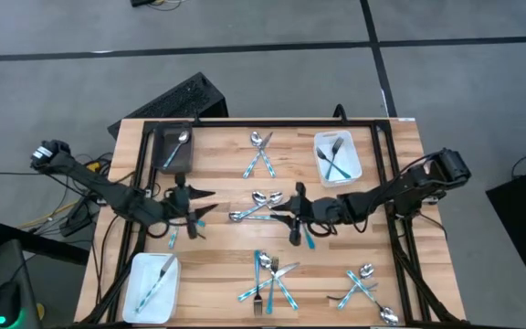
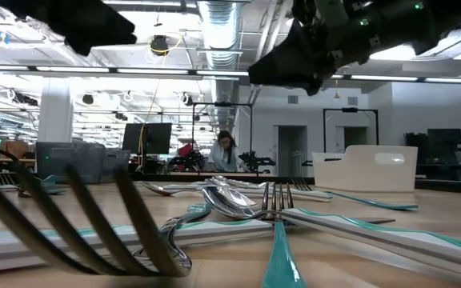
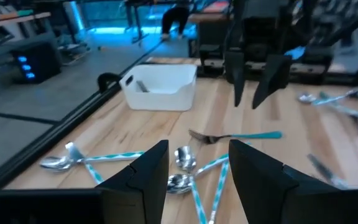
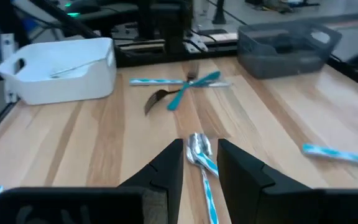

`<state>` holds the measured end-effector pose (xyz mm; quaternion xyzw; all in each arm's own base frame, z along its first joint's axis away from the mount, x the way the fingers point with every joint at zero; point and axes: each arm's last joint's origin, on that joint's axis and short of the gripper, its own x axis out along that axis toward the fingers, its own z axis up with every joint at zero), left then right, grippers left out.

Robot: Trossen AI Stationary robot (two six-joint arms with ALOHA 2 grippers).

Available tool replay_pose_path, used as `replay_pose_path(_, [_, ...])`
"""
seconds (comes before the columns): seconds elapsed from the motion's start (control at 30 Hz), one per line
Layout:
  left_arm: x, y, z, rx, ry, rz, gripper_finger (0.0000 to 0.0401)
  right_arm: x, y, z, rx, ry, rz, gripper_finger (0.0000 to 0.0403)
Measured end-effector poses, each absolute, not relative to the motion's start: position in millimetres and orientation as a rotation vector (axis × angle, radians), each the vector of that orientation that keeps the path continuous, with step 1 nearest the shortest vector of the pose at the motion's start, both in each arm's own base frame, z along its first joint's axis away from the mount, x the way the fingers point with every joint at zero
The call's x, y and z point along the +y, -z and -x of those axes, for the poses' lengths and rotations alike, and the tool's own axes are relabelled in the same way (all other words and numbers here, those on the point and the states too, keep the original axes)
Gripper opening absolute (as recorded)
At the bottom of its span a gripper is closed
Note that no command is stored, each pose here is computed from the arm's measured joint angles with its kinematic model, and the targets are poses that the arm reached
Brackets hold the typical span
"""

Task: Sort silverware by color (type)
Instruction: Put the blue fork into the top white bin

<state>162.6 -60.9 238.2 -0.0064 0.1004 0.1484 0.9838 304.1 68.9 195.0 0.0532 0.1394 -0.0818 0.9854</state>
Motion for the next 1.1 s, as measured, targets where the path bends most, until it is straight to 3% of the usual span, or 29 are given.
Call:
replay_pose_path(0.13, [-52.5,-238.5,-144.3,0.118,-0.251,0.046,0.0155,72.0,-186.4,-299.5,0.356,0.219,-0.196,0.0122])
replay_pose_path(0.37, [-36.6,-281.2,-111.8,-0.066,-0.202,-0.002,0.0155,64.9,-186.5,-281.0,0.504,0.324,-0.287,0.0122])
replay_pose_path(0.63, [-29.8,-270.1,-99.5,0.011,-0.218,0.031,0.0155,55.4,-201.7,-259.9,0.533,0.446,-0.363,0.0122])
replay_pose_path(0.9, [-27.7,-250.1,-103.9,0.067,-0.406,0.0,0.0155,56.2,-160.4,-267.1,0.689,0.548,-0.497,0.0122])
replay_pose_path(1.1, [-26.8,-278.8,-98.2,0.008,-0.316,0.031,0.0155,56.7,-135.2,-266.3,0.79,0.635,-0.519,0.0122])
